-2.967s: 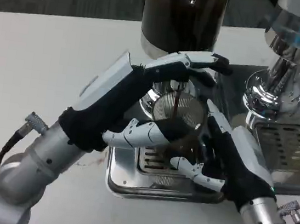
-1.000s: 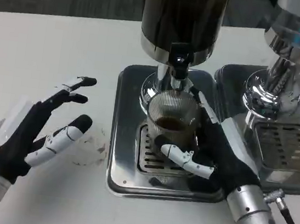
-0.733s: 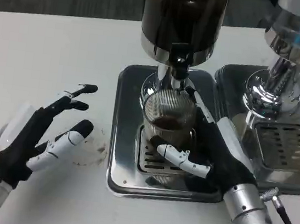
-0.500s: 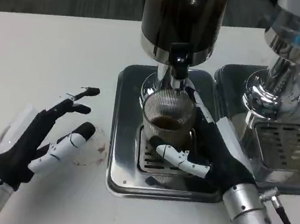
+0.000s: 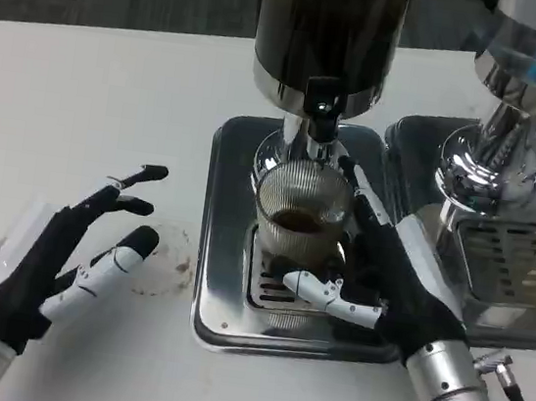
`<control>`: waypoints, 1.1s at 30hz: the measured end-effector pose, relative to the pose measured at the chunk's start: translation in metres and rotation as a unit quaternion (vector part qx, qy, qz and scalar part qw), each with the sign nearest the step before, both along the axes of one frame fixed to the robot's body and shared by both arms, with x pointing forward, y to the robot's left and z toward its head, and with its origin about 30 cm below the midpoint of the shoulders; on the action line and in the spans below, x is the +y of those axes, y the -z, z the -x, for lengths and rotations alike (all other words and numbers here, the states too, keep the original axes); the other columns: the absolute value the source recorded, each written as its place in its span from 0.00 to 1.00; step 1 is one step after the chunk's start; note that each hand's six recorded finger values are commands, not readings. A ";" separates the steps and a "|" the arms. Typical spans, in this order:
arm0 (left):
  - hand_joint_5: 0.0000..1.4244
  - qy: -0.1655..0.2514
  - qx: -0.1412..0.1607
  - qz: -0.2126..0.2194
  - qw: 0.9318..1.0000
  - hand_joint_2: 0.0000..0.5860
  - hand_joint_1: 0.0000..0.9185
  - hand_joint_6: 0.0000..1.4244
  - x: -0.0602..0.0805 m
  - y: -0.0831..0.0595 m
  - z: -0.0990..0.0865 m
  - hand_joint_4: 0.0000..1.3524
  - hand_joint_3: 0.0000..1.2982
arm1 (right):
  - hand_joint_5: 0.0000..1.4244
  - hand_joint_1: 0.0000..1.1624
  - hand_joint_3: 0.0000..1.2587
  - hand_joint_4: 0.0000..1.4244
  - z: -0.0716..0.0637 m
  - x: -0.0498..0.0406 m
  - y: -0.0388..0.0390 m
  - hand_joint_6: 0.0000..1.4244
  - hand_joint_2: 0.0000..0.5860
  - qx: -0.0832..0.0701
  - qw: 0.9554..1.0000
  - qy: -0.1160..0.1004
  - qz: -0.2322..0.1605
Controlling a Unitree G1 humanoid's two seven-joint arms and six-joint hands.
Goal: Grasp the cup under the faucet to collect the drink, then remove the cup.
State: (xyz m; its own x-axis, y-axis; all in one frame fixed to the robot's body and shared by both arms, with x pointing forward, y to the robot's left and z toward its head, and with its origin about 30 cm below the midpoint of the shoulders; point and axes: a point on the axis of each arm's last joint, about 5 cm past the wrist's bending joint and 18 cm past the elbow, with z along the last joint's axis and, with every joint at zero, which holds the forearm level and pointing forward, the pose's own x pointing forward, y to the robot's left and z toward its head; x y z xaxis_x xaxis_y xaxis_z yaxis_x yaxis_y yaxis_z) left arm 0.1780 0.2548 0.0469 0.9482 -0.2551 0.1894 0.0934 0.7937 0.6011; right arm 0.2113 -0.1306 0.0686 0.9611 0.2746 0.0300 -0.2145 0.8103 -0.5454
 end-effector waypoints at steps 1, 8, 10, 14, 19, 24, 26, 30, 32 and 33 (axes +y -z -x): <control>0.23 0.000 0.001 0.000 1.000 0.34 0.00 0.17 0.000 0.000 0.001 0.13 0.18 | 0.00 0.58 0.00 0.00 0.001 -0.0003 0.0000 0.03 0.29 0.001 1.000 0.001 0.000; 0.24 -0.001 -0.001 0.002 1.000 0.34 0.00 0.17 0.000 0.000 0.001 0.14 0.19 | 0.00 0.58 0.00 0.00 0.001 0.0008 0.0008 0.03 0.29 0.010 1.000 -0.005 0.004; 0.24 -0.001 -0.002 0.002 1.000 0.34 0.00 0.17 0.000 0.000 0.000 0.14 0.19 | 0.00 0.58 0.00 0.00 0.001 0.0020 0.0007 0.03 0.29 0.011 1.000 -0.008 0.004; 0.24 0.000 -0.003 0.002 1.000 0.34 0.00 0.17 0.000 -0.001 0.000 0.14 0.19 | 0.00 0.58 0.00 0.00 -0.002 0.0041 0.0010 0.03 0.29 0.014 1.000 -0.010 0.002; 0.24 0.001 -0.005 0.002 1.000 0.35 0.00 0.17 0.000 -0.001 0.001 0.15 0.20 | 0.00 0.59 0.00 0.00 -0.008 0.0078 0.0025 0.05 0.28 0.022 1.000 -0.012 -0.009; 0.25 0.001 -0.009 0.002 1.000 0.35 0.00 0.17 -0.001 -0.002 0.001 0.15 0.20 | 0.00 0.61 0.00 0.00 -0.012 0.0101 0.0030 0.08 0.27 0.020 0.999 -0.015 -0.023; 0.25 0.000 -0.009 0.003 1.000 0.35 0.00 0.17 -0.001 -0.002 0.001 0.15 0.20 | 0.00 0.61 0.00 0.00 -0.013 0.0102 0.0035 0.09 0.26 0.018 0.999 -0.015 -0.026; 0.25 -0.002 -0.004 0.003 1.000 0.35 0.00 0.17 0.000 0.000 0.005 0.15 0.20 | 0.00 0.62 0.00 0.00 -0.014 0.0110 0.0055 0.10 0.25 0.018 0.999 -0.012 -0.040; 0.25 -0.004 -0.004 0.003 1.000 0.35 0.00 0.17 0.000 0.000 0.005 0.16 0.20 | 0.00 0.62 0.00 0.00 -0.014 0.0119 0.0070 0.10 0.25 0.021 0.999 -0.012 -0.047; 0.25 -0.004 -0.006 0.003 1.000 0.35 0.00 0.17 0.000 -0.001 0.004 0.16 0.20 | 0.00 0.62 0.00 0.00 -0.014 0.0128 0.0076 0.10 0.25 0.023 0.998 -0.012 -0.052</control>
